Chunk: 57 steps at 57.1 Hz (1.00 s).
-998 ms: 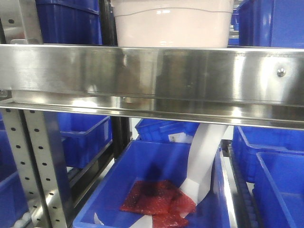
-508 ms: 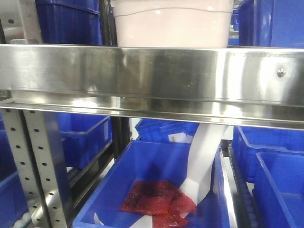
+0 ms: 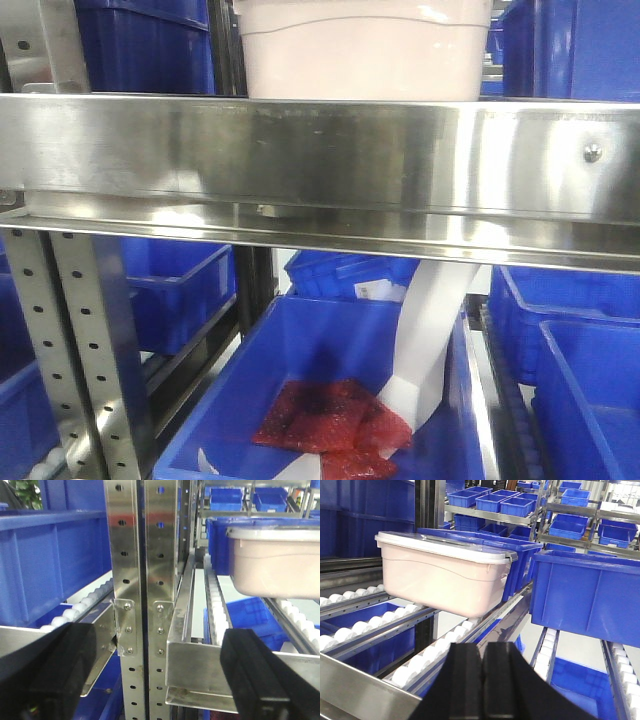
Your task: Grab white bin and place on right shelf
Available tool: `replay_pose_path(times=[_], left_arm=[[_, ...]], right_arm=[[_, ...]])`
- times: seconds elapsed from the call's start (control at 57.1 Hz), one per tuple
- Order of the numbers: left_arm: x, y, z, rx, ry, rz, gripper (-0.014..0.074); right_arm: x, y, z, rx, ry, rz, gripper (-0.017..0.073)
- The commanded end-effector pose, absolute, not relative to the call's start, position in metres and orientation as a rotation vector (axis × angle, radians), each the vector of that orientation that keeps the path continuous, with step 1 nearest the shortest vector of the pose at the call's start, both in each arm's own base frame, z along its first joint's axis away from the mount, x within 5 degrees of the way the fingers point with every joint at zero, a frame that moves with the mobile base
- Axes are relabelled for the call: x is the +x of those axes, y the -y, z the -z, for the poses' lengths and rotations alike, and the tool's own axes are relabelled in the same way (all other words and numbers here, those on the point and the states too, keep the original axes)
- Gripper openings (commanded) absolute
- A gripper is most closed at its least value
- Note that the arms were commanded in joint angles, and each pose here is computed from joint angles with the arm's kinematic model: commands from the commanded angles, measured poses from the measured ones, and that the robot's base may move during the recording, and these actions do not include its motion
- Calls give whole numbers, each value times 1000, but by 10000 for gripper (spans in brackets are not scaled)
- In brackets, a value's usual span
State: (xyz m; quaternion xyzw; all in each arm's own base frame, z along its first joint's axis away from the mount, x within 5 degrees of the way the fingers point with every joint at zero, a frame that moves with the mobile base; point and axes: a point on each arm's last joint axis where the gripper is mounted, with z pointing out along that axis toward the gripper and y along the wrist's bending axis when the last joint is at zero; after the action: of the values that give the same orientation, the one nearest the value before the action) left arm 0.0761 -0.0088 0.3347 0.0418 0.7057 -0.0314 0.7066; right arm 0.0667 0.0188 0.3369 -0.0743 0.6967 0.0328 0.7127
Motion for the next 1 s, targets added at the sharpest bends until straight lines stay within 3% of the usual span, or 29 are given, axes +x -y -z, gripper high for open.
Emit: replay_pose_path(times=[0.0, 0.98], left_arm=[[74, 7, -352, 62, -1452, 65, -118], [74, 7, -352, 62, -1452, 65, -118]], right_arm=[[66, -16, -348, -121, -1493, -70, 69], [66, -16, -348, -121, -1493, -70, 69]])
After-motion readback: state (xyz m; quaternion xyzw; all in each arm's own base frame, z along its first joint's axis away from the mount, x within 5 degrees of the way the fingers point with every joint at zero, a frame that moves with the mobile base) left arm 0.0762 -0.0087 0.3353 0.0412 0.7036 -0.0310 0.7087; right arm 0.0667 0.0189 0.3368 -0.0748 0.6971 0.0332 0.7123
